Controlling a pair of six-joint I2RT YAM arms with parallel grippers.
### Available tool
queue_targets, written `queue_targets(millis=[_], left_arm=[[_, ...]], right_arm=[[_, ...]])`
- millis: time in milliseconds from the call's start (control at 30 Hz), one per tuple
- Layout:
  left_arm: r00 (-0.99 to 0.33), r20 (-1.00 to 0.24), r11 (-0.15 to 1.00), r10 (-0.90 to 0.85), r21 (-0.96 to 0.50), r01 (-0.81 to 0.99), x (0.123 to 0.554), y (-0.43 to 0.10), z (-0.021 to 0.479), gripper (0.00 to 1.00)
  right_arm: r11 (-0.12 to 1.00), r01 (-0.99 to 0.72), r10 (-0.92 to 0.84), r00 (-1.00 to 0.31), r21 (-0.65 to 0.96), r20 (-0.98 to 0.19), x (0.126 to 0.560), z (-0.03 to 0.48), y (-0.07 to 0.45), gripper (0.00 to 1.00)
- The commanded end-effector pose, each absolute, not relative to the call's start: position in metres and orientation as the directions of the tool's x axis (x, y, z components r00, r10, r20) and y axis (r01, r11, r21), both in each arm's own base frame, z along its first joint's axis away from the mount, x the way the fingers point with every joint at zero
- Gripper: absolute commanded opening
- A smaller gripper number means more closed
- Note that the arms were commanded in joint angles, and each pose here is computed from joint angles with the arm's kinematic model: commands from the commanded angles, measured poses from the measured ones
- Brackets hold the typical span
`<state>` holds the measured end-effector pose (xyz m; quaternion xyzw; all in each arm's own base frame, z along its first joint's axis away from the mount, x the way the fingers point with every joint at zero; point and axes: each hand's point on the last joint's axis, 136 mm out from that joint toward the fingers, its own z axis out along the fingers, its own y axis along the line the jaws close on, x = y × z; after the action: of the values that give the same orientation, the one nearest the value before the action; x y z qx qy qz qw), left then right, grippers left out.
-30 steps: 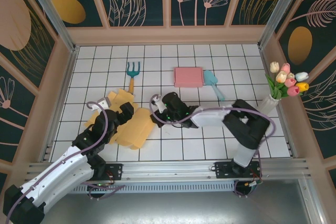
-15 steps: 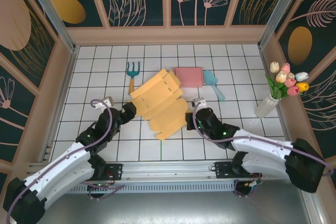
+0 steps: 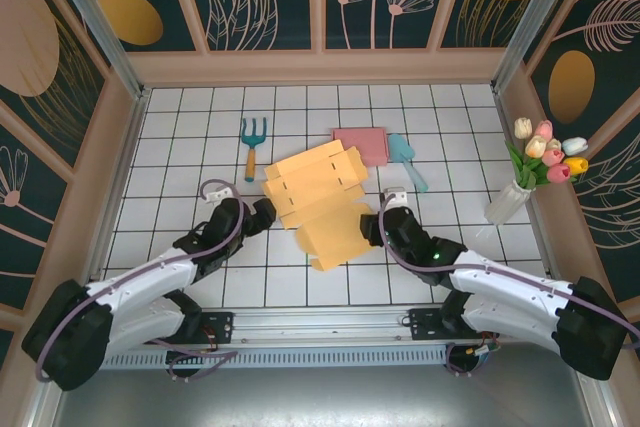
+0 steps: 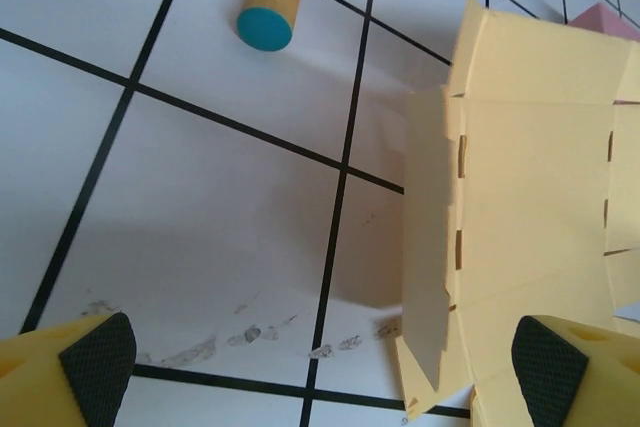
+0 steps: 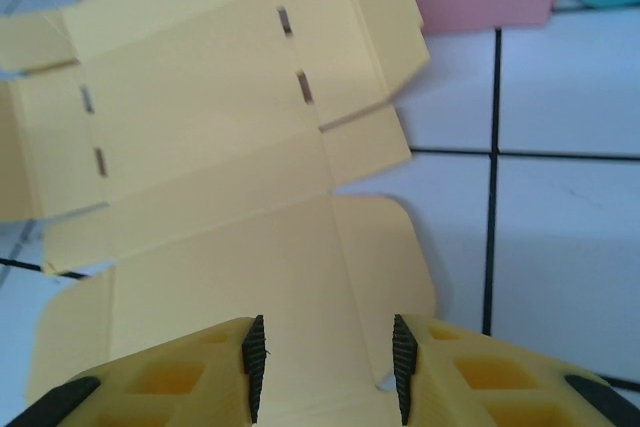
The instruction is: Fold the paper box
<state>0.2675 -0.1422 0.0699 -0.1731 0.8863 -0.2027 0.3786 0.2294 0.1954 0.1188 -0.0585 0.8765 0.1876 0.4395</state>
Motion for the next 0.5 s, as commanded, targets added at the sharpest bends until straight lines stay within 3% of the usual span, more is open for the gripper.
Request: queue_targets(millis=[0, 233, 333, 400, 467], left_arm=[[-0.64, -0.645, 0.862, -0.418, -0.503, -0.056, 0.286, -0.162, 0.083, 0.98], [-0.637, -0.69, 0.886, -0.343, -0.463, 0.024, 0.311, -0.185, 0.078, 0.95], [-0.626, -0.714, 0.91, -0.315, -0.414, 0.014, 0.322, -0.185, 0.071, 0.9], [-0.62, -0.729, 0.922, -0.292, -0.386, 0.019, 0.328, -0.186, 0.069, 0.76], [-0.609, -0.743, 0.925, -0.278, -0.379, 0.04, 0.332, -0.189, 0.071, 0.4]], right_arm=[[0.921, -0.292, 0.048, -0.574, 0.259, -0.818, 0.234, 0.139, 0.2, 0.42], [0.899, -0.344, 0.036, -0.558, 0.271, -0.829, 0.235, 0.152, 0.212, 0.42], [0.887, -0.369, 0.032, -0.55, 0.277, -0.835, 0.237, 0.159, 0.219, 0.42], [0.88, -0.382, 0.031, -0.547, 0.283, -0.837, 0.238, 0.165, 0.224, 0.43], [0.866, -0.409, 0.028, -0.535, 0.288, -0.844, 0.238, 0.175, 0.231, 0.42]])
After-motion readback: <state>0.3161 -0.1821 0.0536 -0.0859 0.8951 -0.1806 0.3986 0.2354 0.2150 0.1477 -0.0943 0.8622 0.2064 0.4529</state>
